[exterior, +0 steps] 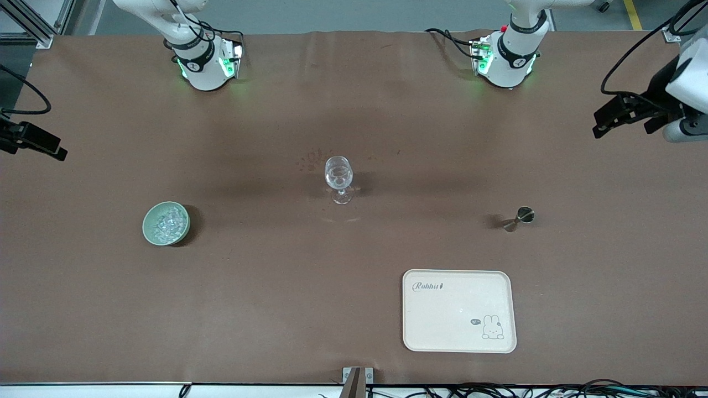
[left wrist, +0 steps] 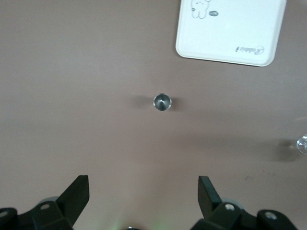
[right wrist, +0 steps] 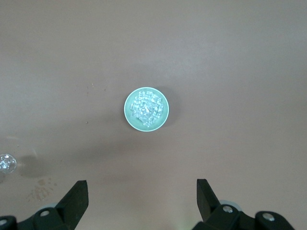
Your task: Pour wine and add ice with both arms
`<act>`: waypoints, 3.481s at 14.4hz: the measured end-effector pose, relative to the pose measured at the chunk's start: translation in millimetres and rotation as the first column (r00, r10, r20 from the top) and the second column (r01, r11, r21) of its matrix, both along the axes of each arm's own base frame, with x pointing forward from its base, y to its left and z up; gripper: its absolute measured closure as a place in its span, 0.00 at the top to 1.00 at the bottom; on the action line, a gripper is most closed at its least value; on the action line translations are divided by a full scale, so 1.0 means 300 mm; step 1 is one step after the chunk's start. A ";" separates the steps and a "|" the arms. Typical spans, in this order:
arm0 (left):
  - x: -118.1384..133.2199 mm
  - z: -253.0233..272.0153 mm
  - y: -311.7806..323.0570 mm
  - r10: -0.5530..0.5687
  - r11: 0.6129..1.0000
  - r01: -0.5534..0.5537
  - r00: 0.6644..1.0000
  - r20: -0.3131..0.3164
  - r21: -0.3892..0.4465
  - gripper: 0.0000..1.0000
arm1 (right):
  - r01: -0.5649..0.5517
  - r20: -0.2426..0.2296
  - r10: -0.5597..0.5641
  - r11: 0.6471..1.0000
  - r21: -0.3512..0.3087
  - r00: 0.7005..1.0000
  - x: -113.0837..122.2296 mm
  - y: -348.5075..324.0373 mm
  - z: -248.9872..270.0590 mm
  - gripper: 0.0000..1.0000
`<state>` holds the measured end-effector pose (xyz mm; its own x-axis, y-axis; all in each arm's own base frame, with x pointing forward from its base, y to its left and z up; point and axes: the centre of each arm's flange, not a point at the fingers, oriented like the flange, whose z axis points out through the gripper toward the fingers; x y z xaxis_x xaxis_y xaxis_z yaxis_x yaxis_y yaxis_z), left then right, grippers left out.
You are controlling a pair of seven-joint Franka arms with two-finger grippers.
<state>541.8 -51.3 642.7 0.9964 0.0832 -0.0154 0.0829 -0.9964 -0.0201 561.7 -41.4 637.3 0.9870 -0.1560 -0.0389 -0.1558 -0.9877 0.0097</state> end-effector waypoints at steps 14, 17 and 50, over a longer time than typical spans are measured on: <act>0.352 -0.939 0.426 0.507 0.825 -0.562 0.782 -0.363 -0.058 0.96 | -0.021 0.067 0.022 1.000 -0.016 0.998 0.166 0.018 -1.090 1.00; 0.352 -1.148 0.526 0.556 0.682 -0.714 0.647 -0.522 -0.158 0.96 | -0.033 0.059 0.034 0.999 -0.020 0.998 0.135 0.012 -1.230 1.00; 0.255 -1.765 0.423 0.352 0.352 -0.930 0.236 -0.906 -0.105 0.84 | -0.059 0.002 0.059 0.998 -0.013 0.998 0.064 0.043 -1.376 0.48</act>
